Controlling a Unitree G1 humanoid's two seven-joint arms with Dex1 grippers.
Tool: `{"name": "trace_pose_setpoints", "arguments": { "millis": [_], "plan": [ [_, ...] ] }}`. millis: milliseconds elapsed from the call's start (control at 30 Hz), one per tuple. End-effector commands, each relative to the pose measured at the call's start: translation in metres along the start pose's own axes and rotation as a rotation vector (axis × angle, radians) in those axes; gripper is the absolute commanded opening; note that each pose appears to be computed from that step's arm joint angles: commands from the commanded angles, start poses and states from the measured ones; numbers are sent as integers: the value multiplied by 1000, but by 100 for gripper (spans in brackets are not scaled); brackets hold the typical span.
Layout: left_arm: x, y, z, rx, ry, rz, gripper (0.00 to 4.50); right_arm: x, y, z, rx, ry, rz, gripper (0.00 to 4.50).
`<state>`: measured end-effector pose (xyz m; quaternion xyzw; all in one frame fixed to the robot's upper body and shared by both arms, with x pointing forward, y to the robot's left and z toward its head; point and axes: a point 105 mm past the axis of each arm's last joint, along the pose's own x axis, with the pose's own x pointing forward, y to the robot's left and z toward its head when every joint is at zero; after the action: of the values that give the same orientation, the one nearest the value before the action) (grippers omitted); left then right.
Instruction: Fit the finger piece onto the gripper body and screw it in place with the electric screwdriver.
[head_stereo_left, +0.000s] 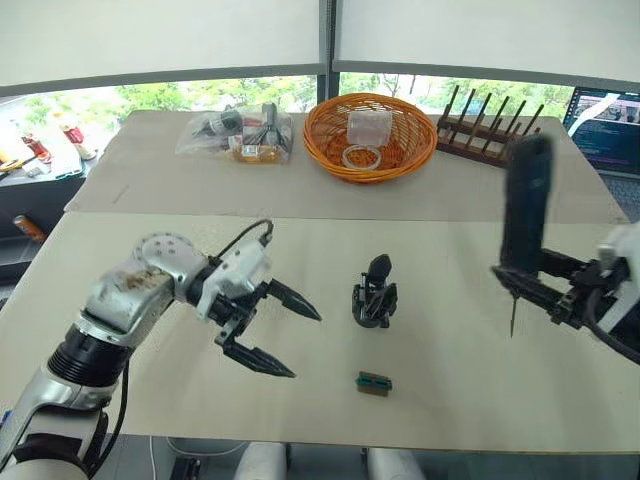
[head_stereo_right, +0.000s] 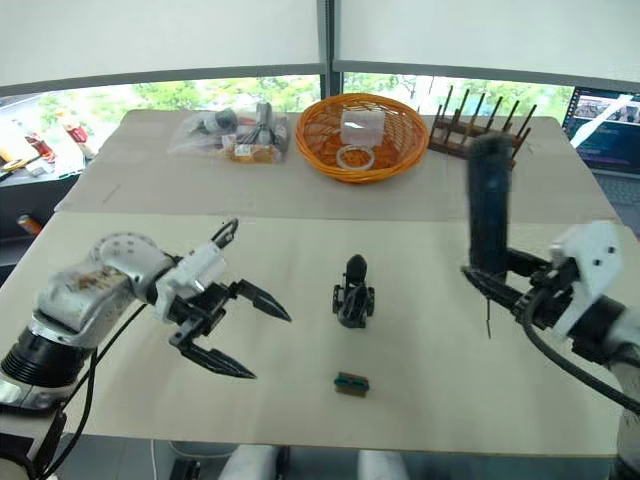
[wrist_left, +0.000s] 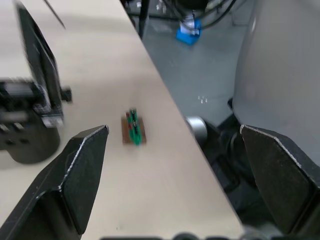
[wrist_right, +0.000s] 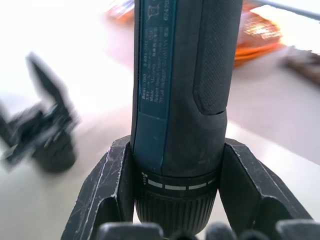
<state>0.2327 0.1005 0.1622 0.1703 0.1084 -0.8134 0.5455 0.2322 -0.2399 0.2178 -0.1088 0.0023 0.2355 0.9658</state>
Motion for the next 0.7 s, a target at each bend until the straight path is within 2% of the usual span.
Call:
{"name": "trace_pose_setpoints", "arguments": {
  "millis": [33,200,300,700],
  "plan": [
    [9,4,-16,43,8,16,450,-5,47,12,-22,-70,54,193],
    [28,7,-35,147,10,4,450,2,107,7,80,-91,361,193],
    [37,7,-38,190,-6,-10,450,-1,126,12,99,-119,487,193],
    [42,16,-46,227,-12,65,450,13,138,37,17,-295,524,193]
  ]
}}
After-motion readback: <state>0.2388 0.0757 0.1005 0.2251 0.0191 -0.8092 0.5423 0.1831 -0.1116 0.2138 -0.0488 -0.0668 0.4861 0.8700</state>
